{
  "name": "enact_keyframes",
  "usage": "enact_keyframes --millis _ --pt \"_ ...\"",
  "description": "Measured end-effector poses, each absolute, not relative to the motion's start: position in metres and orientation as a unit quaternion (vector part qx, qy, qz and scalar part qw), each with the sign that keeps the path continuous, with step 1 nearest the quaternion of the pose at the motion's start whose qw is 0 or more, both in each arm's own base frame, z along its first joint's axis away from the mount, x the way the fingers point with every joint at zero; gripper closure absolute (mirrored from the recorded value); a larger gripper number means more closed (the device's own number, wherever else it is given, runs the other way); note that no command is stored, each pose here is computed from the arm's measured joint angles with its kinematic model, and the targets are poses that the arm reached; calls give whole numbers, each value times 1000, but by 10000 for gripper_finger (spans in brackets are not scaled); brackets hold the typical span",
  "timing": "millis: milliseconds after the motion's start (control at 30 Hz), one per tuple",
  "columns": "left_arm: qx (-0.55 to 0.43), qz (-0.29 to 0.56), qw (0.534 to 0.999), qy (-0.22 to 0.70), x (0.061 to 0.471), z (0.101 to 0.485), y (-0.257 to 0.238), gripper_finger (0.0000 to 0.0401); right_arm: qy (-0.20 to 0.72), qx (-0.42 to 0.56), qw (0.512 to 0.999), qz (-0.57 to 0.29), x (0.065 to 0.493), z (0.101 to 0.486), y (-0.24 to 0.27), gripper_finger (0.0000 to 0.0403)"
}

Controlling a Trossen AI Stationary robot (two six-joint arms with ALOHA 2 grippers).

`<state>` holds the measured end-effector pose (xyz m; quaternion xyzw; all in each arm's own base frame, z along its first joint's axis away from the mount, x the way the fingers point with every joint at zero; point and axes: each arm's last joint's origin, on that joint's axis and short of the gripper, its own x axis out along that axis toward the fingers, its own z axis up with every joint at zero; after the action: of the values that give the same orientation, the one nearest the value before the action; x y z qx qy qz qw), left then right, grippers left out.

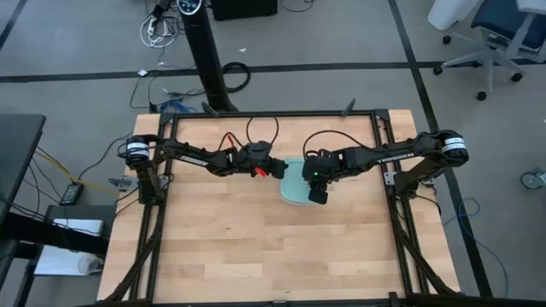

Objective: Roll bandage
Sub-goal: Close the transparent tupperware

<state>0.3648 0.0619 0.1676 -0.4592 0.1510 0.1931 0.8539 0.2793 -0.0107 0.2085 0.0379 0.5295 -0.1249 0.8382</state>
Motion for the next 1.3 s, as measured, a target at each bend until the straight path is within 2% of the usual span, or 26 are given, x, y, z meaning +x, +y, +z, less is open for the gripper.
enact_keyframes --millis 233,400,600,1000,1300 --pt "-401 173 884 169 365 168 61 372 534 43 836 -116 279 208 -12 254" --pt "-333 151 911 191 364 167 63 334 537 41 835 -110 278 208 -12 254" --pt "-283 88 925 237 360 164 68 300 543 38 833 -96 277 207 -11 254" --pt "-258 56 931 250 353 172 76 298 550 30 829 -97 278 212 -15 254" --pt "-266 62 920 280 350 167 74 298 527 -11 843 -111 289 243 -8 254"
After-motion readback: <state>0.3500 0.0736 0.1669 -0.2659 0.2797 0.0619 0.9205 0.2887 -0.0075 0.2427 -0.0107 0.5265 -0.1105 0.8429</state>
